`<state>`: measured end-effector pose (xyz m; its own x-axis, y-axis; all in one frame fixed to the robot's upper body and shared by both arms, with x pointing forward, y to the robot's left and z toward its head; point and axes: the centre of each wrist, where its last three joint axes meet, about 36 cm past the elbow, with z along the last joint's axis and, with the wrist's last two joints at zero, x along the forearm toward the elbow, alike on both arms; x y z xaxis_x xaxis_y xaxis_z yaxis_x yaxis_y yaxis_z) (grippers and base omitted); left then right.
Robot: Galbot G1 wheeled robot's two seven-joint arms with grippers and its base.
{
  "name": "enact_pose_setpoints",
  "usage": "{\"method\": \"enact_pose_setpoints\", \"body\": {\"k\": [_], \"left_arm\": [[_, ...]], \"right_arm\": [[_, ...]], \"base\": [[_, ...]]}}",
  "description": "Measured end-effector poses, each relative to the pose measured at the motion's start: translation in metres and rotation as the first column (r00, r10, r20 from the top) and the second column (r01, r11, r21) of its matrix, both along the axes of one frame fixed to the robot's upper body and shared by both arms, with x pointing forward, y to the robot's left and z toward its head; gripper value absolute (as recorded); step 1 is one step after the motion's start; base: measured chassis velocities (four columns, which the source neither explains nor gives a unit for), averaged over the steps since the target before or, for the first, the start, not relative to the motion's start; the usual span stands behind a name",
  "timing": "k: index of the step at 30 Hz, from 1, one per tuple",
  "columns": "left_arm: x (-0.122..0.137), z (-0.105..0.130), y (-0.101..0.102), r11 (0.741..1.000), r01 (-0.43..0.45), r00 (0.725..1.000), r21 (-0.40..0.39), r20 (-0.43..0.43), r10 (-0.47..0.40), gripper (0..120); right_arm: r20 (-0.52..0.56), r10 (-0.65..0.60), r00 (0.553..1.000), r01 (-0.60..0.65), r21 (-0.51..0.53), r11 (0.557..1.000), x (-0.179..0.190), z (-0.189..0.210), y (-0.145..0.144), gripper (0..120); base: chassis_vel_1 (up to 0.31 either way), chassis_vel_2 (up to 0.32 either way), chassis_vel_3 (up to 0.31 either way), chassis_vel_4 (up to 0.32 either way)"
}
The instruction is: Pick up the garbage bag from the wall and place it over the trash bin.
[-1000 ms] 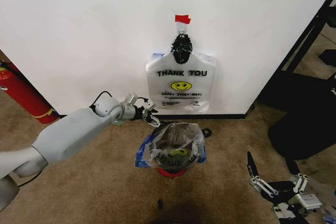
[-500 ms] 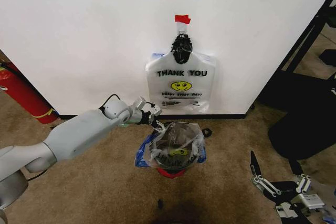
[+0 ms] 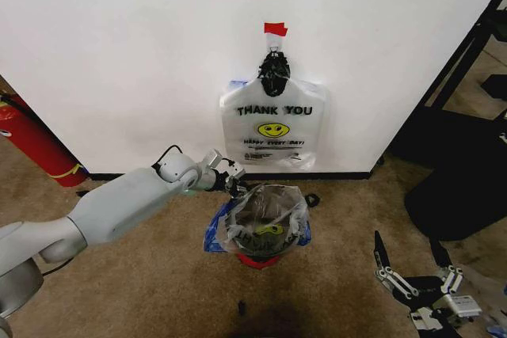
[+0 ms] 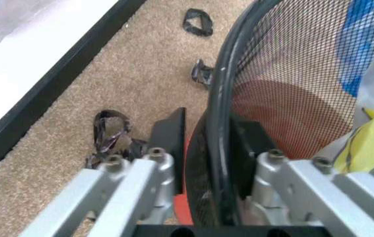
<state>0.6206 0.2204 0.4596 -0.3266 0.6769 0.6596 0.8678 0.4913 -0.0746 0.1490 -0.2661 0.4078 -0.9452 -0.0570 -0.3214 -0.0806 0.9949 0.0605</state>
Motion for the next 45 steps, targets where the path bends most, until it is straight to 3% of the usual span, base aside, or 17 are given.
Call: {"method": "enact_pose_setpoints", "body": {"k": [6, 14, 18, 22, 29, 32, 36, 37, 41, 43, 44, 45], "left_arm": [[-0.004, 0.004, -0.002, 1.0, 0.011, 1.0, -0.013, 0.003, -0.011, 2], [-0.01, 0.011, -0.006, 0.999, 0.006, 1.0, -0.038, 0.002, -0.006, 2], [-0.02, 0.023, -0.011, 0.996, -0.007, 1.0, -0.086, -0.008, 0.006, 2], [-0.04, 0.04, -0.018, 0.991, -0.038, 0.999, -0.128, -0.021, 0.035, 2], [-0.074, 0.067, -0.012, 0.956, -0.204, 0.979, -0.21, -0.058, 0.197, 2], [-0.091, 0.071, -0.005, 0.926, -0.295, 0.955, -0.234, -0.076, 0.286, 2], [-0.107, 0.076, 0.01, 0.861, -0.419, 0.908, -0.287, -0.108, 0.406, 2], [-0.107, 0.076, 0.01, 0.861, -0.419, 0.908, -0.287, -0.108, 0.406, 2], [-0.124, 0.076, 0.023, 0.788, -0.523, 0.849, -0.325, -0.122, 0.514, 2], [-0.133, 0.076, 0.027, 0.743, -0.584, 0.807, -0.327, -0.135, 0.575, 2], [-0.133, 0.076, 0.027, 0.743, -0.584, 0.807, -0.327, -0.135, 0.575, 2], [-0.136, 0.076, 0.027, 0.723, -0.608, 0.788, -0.327, -0.141, 0.599, 2]], "right_arm": [[0.003, -0.002, 1.0, 0.002, -0.003, 1.0, 0.0, 0.002, -0.001, 100], [0.003, 0.014, 1.0, -0.014, -0.008, 1.0, 0.004, 0.005, -0.001, 100], [0.001, 0.018, 1.0, -0.018, -0.009, 1.0, 0.005, 0.005, -0.002, 100], [-0.003, 0.019, 1.0, -0.019, -0.009, 1.0, 0.008, 0.003, -0.003, 100], [-0.007, 0.029, 1.0, -0.029, 0.002, 1.0, 0.016, 0.004, 0.0, 100], [-0.008, 0.032, 0.999, -0.032, 0.003, 0.999, 0.017, 0.005, 0.0, 100], [-0.016, 0.035, 0.999, -0.035, 0.01, 0.999, 0.017, 0.006, 0.0, 100], [-0.016, 0.035, 0.999, -0.035, 0.01, 0.999, 0.017, 0.006, 0.0, 100], [-0.015, 0.041, 0.999, -0.041, 0.01, 0.999, 0.02, 0.008, 0.0, 100], [-0.014, 0.044, 0.999, -0.043, 0.01, 0.999, 0.022, 0.008, 0.001, 100], [-0.014, 0.044, 0.999, -0.043, 0.01, 0.999, 0.022, 0.008, 0.001, 100], [-0.014, 0.045, 0.999, -0.044, 0.012, 0.999, 0.023, 0.008, 0.001, 100]], "base": [[0.0, 0.0, 0.0, 0.0], [0.0, 0.0, 0.0, 0.0], [0.0, 0.0, 0.0, 0.0], [0.0, 0.0, 0.0, 0.0], [0.0, 0.0, 0.0, 0.0], [0.0, 0.0, 0.0, 0.0], [0.0, 0.0, 0.0, 0.0], [0.0, 0.0, 0.0, 0.0], [0.0, 0.0, 0.0, 0.0], [0.0, 0.0, 0.0, 0.0], [0.0, 0.0, 0.0, 0.0], [0.0, 0.0, 0.0, 0.0]]}}
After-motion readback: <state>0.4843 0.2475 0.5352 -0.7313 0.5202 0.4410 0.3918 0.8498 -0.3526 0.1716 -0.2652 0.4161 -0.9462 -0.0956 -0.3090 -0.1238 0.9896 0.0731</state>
